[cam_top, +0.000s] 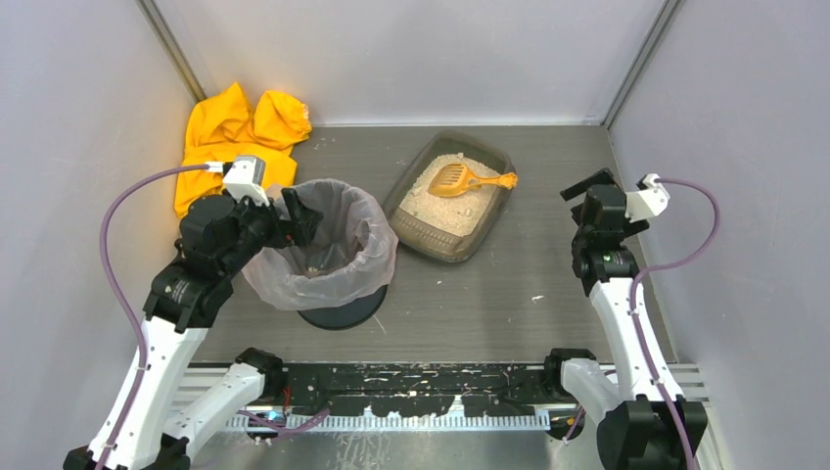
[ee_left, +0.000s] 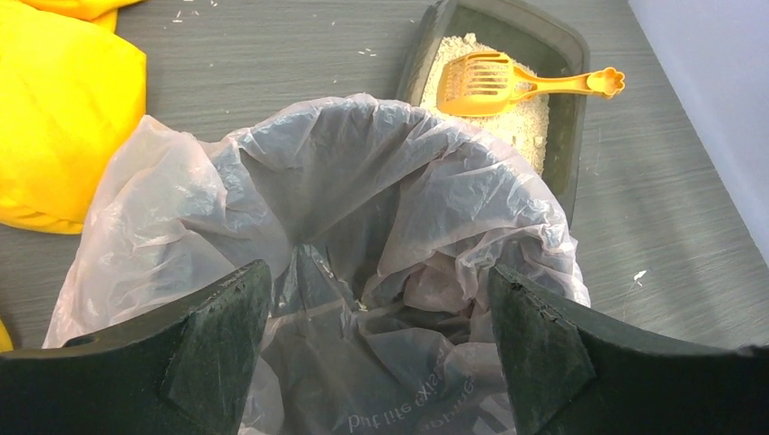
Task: Clean the litter box
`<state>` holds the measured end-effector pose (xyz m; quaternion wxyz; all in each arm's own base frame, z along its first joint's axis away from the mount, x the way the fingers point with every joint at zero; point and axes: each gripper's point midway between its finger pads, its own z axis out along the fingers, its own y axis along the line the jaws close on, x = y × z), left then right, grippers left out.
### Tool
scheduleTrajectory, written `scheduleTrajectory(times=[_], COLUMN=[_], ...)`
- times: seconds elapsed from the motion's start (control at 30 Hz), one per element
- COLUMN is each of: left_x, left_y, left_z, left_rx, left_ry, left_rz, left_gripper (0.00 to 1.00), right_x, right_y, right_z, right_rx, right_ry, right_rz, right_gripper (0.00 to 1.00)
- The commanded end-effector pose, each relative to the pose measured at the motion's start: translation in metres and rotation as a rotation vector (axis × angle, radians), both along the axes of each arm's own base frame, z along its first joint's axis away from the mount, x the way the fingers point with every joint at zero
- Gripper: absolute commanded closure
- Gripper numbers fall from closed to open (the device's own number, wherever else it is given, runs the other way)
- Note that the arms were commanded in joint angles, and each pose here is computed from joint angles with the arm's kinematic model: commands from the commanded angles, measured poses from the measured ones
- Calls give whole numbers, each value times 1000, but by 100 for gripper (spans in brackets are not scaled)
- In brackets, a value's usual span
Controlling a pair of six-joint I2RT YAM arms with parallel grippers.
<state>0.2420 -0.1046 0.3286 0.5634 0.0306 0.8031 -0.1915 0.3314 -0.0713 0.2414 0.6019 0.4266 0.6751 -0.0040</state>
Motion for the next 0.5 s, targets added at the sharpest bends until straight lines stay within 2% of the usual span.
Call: scheduleTrajectory(times=[0.0, 0.17, 0.23, 0.33, 0.47], left_x=[5, 6, 7, 8, 7], left_y=[-7, -9, -9, -10, -8], left_z=[15, 13, 13, 14, 11], left_rx=[-21, -30, -34, -38, -34], left_ry=[-51, -36, -30, -23, -11], left_rz=[-30, -32, -29, -29, -19], left_gripper=[12, 12, 13, 13, 13], right_x=[-23, -14, -10, -6, 12], right_y=[20, 54, 80, 107, 134], right_z=[-28, -30, -31, -33, -45], right_rx=[123, 193, 145, -19, -65], right_ry=[149, 221, 288, 412, 500], right_rz=[57, 217, 302, 343, 383], right_gripper=[1, 0, 0, 0, 0])
